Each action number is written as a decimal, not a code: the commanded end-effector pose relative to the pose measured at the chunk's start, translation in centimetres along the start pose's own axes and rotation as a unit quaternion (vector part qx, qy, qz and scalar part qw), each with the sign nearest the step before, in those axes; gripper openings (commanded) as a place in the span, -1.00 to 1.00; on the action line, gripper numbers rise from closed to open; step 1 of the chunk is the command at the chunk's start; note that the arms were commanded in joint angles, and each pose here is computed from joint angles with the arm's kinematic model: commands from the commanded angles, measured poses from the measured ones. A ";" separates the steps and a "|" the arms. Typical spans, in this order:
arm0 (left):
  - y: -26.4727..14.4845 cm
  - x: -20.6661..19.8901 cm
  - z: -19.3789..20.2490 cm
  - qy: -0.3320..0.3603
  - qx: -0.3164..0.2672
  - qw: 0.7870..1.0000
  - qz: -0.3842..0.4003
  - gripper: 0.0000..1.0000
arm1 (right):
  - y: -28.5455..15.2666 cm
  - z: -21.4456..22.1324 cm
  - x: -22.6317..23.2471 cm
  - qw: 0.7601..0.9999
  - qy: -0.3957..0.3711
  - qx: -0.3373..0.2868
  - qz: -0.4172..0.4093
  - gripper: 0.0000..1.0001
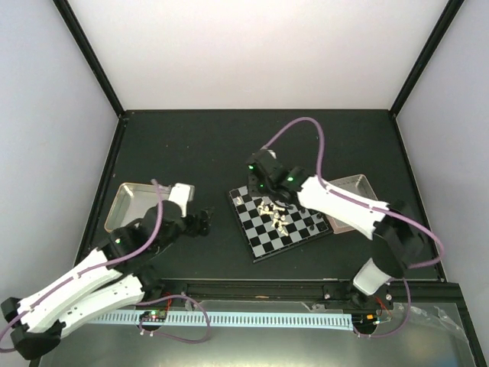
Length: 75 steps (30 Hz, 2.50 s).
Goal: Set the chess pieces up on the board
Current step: Place the chess piece on the chessboard, then pick up the chess piece from the chessboard.
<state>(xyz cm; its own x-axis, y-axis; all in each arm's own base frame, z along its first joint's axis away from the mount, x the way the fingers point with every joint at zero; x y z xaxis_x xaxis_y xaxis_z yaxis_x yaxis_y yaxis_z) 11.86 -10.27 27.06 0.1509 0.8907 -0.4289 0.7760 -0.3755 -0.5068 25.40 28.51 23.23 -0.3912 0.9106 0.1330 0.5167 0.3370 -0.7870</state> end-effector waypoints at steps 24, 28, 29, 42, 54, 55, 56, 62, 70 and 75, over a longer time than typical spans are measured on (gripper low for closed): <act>26.1 -9.1 -1.3 0.151 0.291 0.941 -0.081 -0.19 | -4.9 7.3 -10.4 0.989 0.133 -0.063 0.001 -0.25; 27.7 -8.4 -1.3 0.153 0.309 0.935 -0.081 -0.21 | -4.3 7.7 -10.7 0.990 0.132 -0.053 -0.003 -0.27; 28.0 -8.1 -1.3 0.156 0.314 0.933 -0.080 -0.21 | -4.1 7.8 -10.8 0.990 0.132 -0.050 -0.005 -0.27; 30.8 -6.4 -0.4 0.160 0.383 0.908 -0.053 -0.26 | -3.5 8.1 -11.0 0.990 0.137 -0.039 -0.008 -0.31; 31.4 -5.7 0.2 0.154 0.403 0.901 -0.053 -0.69 | -3.2 8.3 -11.0 0.989 0.144 -0.032 -0.009 -0.34; 31.4 -5.6 0.3 0.154 0.403 0.901 -0.054 -0.70 | -3.2 8.4 -11.0 0.989 0.144 -0.032 -0.010 -0.34; 31.4 -5.5 0.3 0.153 0.403 0.901 -0.055 -0.67 | -3.2 8.4 -11.0 0.989 0.144 -0.031 -0.012 -0.34; 31.7 -5.4 0.6 0.155 0.407 0.899 -0.051 -0.54 | -3.2 8.5 -11.0 0.989 0.145 -0.032 -0.012 -0.34; 32.5 -5.1 1.0 0.156 0.414 0.896 -0.049 -0.54 | -2.9 8.8 -11.1 0.989 0.147 -0.029 -0.013 -0.34; 32.2 -5.3 0.6 0.157 0.407 0.899 -0.043 -0.71 | -3.0 8.8 -10.9 0.989 0.146 -0.030 -0.021 -0.34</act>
<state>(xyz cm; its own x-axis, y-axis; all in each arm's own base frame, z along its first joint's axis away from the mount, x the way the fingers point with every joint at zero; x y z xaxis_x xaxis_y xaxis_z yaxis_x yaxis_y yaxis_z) 35.50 -27.33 13.03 0.3687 0.9103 -0.1882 0.1302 -0.2510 -0.9592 21.27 15.33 18.73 -0.1797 0.9333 0.3109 0.5442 0.3576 -0.7589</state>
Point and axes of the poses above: each gripper's point midway between its finger pads, its own y axis out along the fingers, its own x axis along the line the jaws close on, z = x × y, the point moved 10 cm from there along -y, back along the fingers, and after that the axes turned 12 degrees about -y, right-handed, at the moved point
